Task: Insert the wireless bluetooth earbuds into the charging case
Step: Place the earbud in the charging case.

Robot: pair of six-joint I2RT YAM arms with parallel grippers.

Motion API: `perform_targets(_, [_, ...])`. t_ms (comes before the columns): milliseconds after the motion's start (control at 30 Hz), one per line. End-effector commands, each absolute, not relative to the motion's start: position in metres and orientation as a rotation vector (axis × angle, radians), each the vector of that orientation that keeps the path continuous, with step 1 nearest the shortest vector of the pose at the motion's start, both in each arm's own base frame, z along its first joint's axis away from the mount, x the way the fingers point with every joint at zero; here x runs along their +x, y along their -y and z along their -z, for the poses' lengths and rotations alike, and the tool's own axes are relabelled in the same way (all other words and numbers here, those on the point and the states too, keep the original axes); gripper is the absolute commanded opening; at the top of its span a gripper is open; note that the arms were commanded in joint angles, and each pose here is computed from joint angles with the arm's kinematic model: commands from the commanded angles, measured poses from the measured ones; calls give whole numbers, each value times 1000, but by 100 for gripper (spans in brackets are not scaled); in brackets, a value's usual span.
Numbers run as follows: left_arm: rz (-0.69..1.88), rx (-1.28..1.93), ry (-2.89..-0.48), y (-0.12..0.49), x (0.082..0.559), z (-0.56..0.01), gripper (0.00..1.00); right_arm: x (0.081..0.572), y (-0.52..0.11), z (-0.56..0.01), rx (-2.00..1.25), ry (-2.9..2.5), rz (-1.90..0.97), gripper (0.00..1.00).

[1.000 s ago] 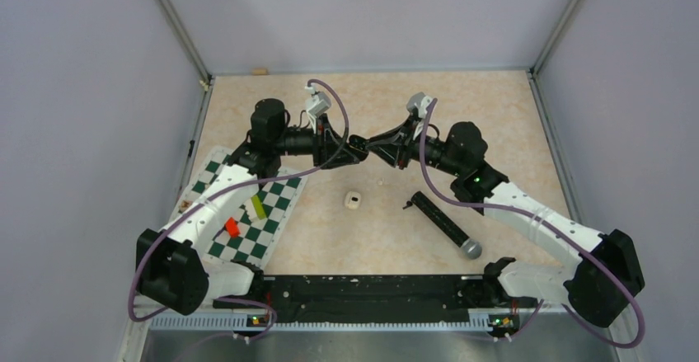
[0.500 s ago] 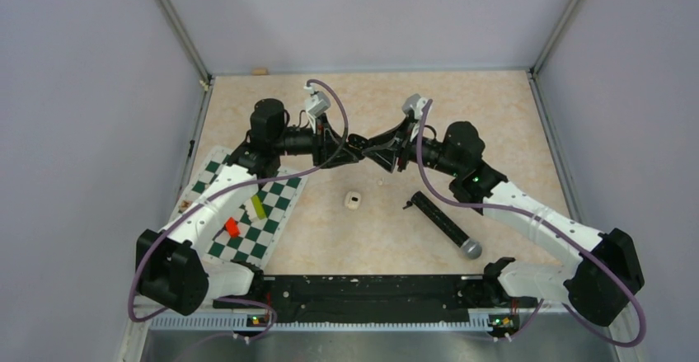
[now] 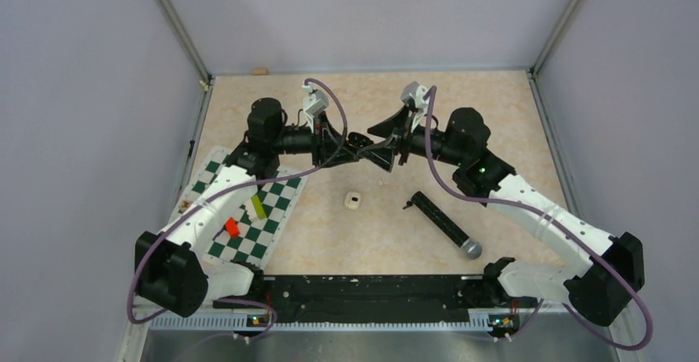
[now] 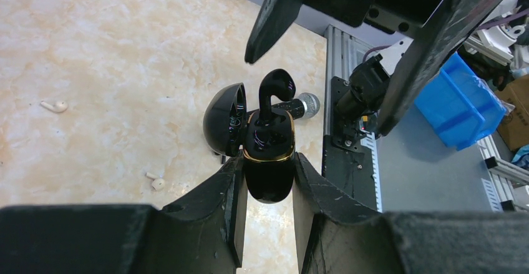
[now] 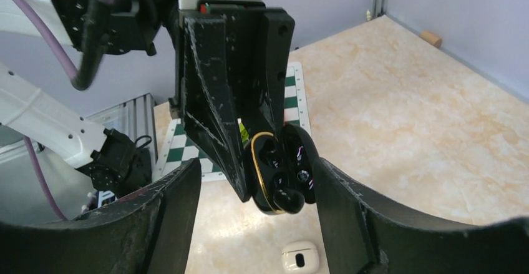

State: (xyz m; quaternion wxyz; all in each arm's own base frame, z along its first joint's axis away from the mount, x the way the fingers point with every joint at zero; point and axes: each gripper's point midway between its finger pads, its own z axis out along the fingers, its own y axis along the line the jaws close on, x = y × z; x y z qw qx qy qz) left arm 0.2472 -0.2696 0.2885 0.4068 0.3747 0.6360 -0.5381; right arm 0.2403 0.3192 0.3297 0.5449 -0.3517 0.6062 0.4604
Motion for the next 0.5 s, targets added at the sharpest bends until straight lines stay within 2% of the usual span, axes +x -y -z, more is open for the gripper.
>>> perform_targets(0, [1360, 1013, -1468, 268, 235, -315, 0, 227, -323, -365, -894, -1360, -1121, 67])
perform_targets(467, [1435, 1141, -1292, 260, 197, -353, 0, 215, -304, -405, -1121, -1251, -970, 80])
